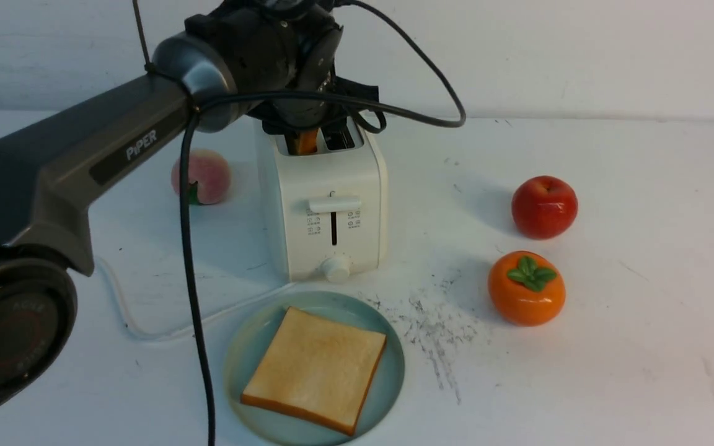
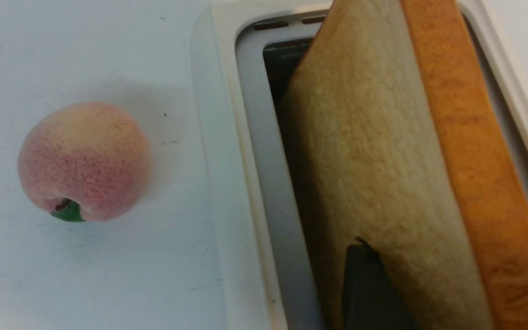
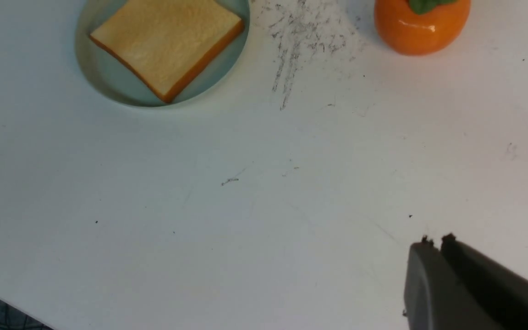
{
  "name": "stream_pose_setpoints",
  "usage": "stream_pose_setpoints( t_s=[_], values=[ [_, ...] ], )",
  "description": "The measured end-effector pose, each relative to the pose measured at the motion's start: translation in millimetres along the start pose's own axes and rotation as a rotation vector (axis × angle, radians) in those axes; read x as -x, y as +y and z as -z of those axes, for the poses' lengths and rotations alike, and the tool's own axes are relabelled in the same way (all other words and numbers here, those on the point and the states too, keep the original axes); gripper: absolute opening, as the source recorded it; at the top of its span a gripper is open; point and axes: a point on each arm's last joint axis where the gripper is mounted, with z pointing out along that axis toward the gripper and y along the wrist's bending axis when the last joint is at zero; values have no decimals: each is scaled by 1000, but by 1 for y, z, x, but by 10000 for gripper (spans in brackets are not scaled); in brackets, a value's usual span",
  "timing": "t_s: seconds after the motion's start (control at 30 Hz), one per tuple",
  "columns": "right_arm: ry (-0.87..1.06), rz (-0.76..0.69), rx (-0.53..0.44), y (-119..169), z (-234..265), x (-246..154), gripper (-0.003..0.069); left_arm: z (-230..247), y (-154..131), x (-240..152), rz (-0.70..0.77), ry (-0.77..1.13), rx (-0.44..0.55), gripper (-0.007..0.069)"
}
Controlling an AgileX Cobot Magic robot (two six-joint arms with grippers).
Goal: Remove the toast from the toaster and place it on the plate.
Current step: Use the left arm to take out a slice of bread, then use the left arm to put a slice of bread into the empty plate
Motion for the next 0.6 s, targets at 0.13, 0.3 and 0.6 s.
stream_pose_setpoints(
  t_s=[0.13,0.3,0.6],
  values=[
    [0,0,0,0,0,0,39,1,1,1,6,-5,9,117],
    [0,0,0,0,0,0,45,16,1,14,26,-47,-10,113],
    [-2,0,-1,0,0,0,62,181,23,74,111,-204,-160,113]
  ],
)
